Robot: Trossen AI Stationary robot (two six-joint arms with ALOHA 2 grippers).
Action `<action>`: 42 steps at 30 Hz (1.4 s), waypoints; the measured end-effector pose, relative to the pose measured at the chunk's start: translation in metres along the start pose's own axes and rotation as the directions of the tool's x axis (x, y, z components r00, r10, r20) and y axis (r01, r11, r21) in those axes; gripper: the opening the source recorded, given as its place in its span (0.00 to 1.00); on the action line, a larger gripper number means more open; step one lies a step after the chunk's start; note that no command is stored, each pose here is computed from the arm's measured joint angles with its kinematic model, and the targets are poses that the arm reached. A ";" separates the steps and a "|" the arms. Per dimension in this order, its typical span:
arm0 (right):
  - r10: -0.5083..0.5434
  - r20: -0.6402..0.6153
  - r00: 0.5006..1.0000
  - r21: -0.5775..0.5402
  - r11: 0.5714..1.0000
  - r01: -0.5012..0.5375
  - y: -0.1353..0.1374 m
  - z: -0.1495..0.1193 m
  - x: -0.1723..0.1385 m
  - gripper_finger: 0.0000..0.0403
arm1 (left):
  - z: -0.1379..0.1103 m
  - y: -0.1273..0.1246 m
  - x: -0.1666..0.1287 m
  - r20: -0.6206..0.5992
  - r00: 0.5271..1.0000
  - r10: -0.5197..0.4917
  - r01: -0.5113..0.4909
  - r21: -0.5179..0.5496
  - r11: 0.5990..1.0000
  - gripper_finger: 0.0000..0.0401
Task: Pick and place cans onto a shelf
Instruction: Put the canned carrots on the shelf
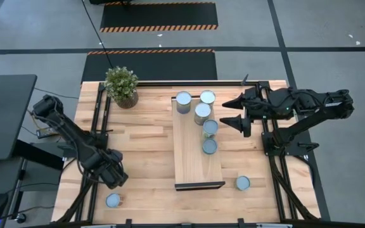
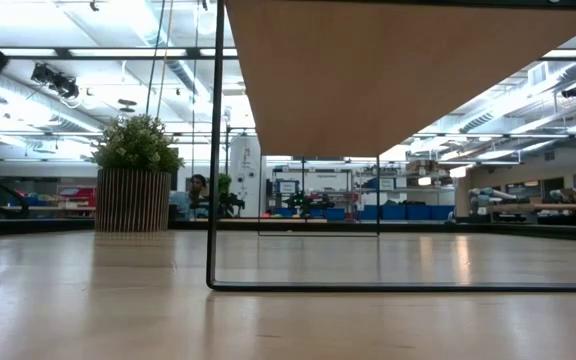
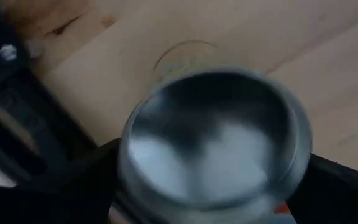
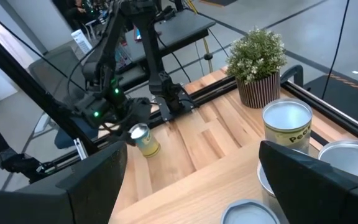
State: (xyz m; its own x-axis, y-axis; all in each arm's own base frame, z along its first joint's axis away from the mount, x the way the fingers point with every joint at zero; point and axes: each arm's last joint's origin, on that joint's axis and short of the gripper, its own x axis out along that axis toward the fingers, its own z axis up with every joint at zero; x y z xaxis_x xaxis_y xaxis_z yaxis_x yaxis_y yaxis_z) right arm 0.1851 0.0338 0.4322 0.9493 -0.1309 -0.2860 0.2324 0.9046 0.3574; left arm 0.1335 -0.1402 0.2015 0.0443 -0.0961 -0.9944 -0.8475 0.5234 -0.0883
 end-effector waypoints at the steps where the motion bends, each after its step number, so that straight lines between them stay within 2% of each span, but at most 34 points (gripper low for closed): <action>1: 0.000 0.000 1.000 0.002 1.000 0.000 0.000 0.000 0.000 0.93 | 0.002 -0.001 0.002 0.006 1.000 -0.013 0.013 -0.004 1.000 0.97; 9: -0.001 0.000 1.000 0.027 1.000 0.001 -0.001 0.001 0.001 0.93 | 0.020 -0.002 0.007 0.031 0.999 -0.017 0.018 -0.036 0.999 0.95; 17: -0.003 0.000 1.000 0.025 1.000 0.003 -0.001 0.001 0.001 0.93 | 0.027 -0.005 0.007 -0.005 1.000 -0.030 0.030 0.006 1.000 0.78; 22: -0.008 0.002 1.000 0.008 1.000 0.008 -0.002 0.001 0.001 0.93 | 0.039 -0.012 0.001 -0.004 0.997 -0.077 0.077 0.092 0.993 0.77; 31: -0.041 0.011 0.999 0.020 0.999 0.041 -0.014 0.007 0.004 0.93 | 0.097 -0.024 -0.044 0.040 0.985 -0.170 0.151 0.304 0.941 0.77; 36: -0.047 0.004 0.999 0.033 0.998 0.047 -0.018 0.008 0.006 0.93 | 0.133 -0.024 -0.074 0.055 0.970 -0.237 0.194 0.417 0.888 0.77; 42: -0.067 -0.003 0.998 0.034 0.997 0.067 -0.021 0.008 0.006 0.93 | 0.175 -0.032 -0.106 0.064 0.983 -0.173 0.110 0.544 0.832 0.77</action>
State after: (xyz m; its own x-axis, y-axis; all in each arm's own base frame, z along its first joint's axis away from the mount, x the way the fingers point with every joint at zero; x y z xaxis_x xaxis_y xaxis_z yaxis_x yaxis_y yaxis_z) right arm 0.1881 0.0107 0.4300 0.9311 -0.1898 -0.3115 0.3023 0.8795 0.3676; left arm 0.2481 0.0014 0.2999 0.2236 -0.1305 -0.9659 -0.4123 0.8853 -0.2151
